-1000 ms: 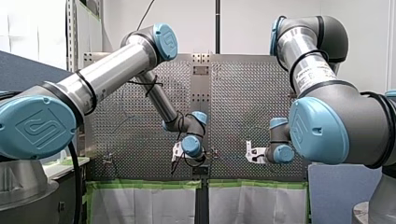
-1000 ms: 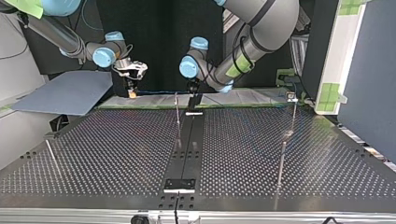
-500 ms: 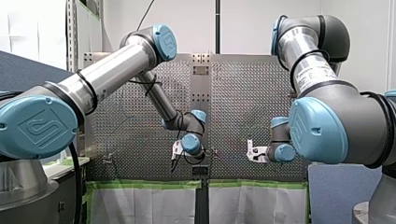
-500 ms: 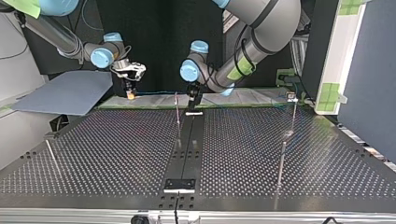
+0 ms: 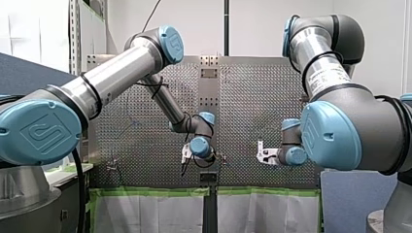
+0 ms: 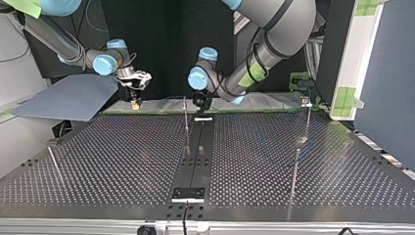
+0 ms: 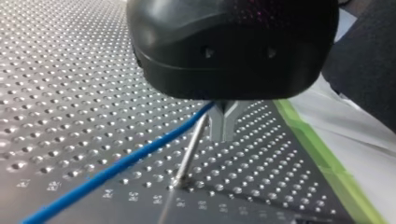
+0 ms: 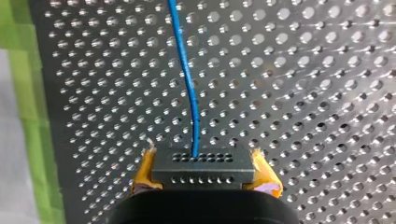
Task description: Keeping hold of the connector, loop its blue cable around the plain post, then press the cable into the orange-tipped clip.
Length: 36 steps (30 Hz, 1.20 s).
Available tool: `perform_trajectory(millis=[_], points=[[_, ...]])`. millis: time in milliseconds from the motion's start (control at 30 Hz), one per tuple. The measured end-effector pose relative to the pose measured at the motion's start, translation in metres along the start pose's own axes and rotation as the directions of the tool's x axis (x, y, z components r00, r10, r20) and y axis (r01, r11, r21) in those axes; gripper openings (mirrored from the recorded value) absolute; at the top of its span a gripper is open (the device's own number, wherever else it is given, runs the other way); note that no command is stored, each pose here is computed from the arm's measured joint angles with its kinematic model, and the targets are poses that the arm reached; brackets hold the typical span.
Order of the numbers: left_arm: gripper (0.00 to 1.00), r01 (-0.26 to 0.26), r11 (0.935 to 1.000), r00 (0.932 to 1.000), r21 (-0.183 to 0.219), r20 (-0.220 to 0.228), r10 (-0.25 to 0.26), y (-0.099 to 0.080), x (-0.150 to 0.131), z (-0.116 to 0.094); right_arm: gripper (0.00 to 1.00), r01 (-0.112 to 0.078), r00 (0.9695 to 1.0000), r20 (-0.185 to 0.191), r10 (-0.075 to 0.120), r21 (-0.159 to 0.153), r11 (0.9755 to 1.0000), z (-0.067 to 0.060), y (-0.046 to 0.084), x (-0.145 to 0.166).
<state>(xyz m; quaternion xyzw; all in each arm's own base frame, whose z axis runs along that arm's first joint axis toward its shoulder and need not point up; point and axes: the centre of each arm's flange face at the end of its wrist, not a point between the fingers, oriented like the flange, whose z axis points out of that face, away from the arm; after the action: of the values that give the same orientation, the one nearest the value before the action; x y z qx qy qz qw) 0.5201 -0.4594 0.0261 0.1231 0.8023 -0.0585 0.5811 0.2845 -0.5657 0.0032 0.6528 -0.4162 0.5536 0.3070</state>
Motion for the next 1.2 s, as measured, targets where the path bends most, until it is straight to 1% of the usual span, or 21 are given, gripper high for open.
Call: perform_trajectory(millis=[133, 300, 467, 600, 867, 1000, 1033, 1067, 1100, 1133, 1167, 1200], points=[[0.0, 0.006, 1.0, 0.9999, 0.001, 0.009, -0.006, 0.002, -0.008, 0.006, 0.11, -0.006, 0.9999, -0.015, 0.006, 0.013, 0.9999, 0.008, 0.001, 0.008], [0.0, 0.012, 0.9999, 0.9998, -0.004, 0.015, -0.012, 0.006, -0.019, 0.013, 0.11, -0.018, 0.9992, -0.035, 0.019, 0.044, 0.9989, 0.015, 0.0, 0.017], [0.0, 0.024, 0.9997, 0.9995, -0.009, 0.021, -0.023, 0.013, -0.026, 0.02, 0.11, -0.018, 0.9985, -0.05, 0.021, 0.068, 0.9975, 0.02, -0.001, 0.023], [0.0, 0.032, 0.9994, 0.9992, -0.014, 0.024, -0.032, 0.019, -0.029, 0.024, 0.11, -0.017, 0.9979, -0.062, 0.021, 0.076, 0.9969, 0.022, -0.001, 0.025], [0.0, 0.045, 0.9988, 0.9986, -0.018, 0.027, -0.045, 0.027, -0.032, 0.029, 0.11, -0.014, 0.9967, -0.079, 0.021, 0.082, 0.9965, 0.024, -0.001, 0.027], [0.0, 0.057, 0.9984, 0.998, -0.006, 0.027, -0.057, 0.029, -0.032, 0.031, 0.11, -0.015, 0.9965, -0.08, 0.022, 0.084, 0.9964, 0.024, -0.001, 0.027], [0.07, 0.061, 0.9982, 0.9978, -0.001, 0.027, -0.06, 0.029, -0.033, 0.031, 0.11, -0.015, 0.9965, -0.08, 0.022, 0.083, 0.9964, 0.024, -0.001, 0.028], [0.25, 0.065, 0.9979, 0.9975, 0.004, 0.027, -0.065, 0.029, -0.033, 0.032, 0.11, -0.015, 0.9965, -0.081, 0.022, 0.084, 0.9964, 0.024, -0.001, 0.028], [0.25, 0.068, 0.9976, 0.9973, 0.007, 0.027, -0.068, 0.029, -0.033, 0.032, 0.11, -0.015, 0.9965, -0.081, 0.022, 0.084, 0.9964, 0.024, -0.001, 0.028], [0.35, 0.071, 0.9975, 0.9971, 0.009, 0.027, -0.071, 0.03, -0.033, 0.032, 0.11, -0.015, 0.9965, -0.081, 0.022, 0.084, 0.9964, 0.024, -0.001, 0.028], [0.49, 0.073, 0.9973, 0.9969, 0.009, 0.027, -0.074, 0.03, -0.033, 0.032, 0.11, -0.015, 0.9965, -0.081, 0.022, 0.084, 0.9964, 0.024, -0.001, 0.028], [0.49, 0.075, 0.9972, 0.9968, 0.009, 0.027, -0.075, 0.03, -0.033, 0.032, 0.11, -0.015, 0.9965, -0.081, 0.022, 0.084, 0.9964, 0.024, -0.001, 0.028]])
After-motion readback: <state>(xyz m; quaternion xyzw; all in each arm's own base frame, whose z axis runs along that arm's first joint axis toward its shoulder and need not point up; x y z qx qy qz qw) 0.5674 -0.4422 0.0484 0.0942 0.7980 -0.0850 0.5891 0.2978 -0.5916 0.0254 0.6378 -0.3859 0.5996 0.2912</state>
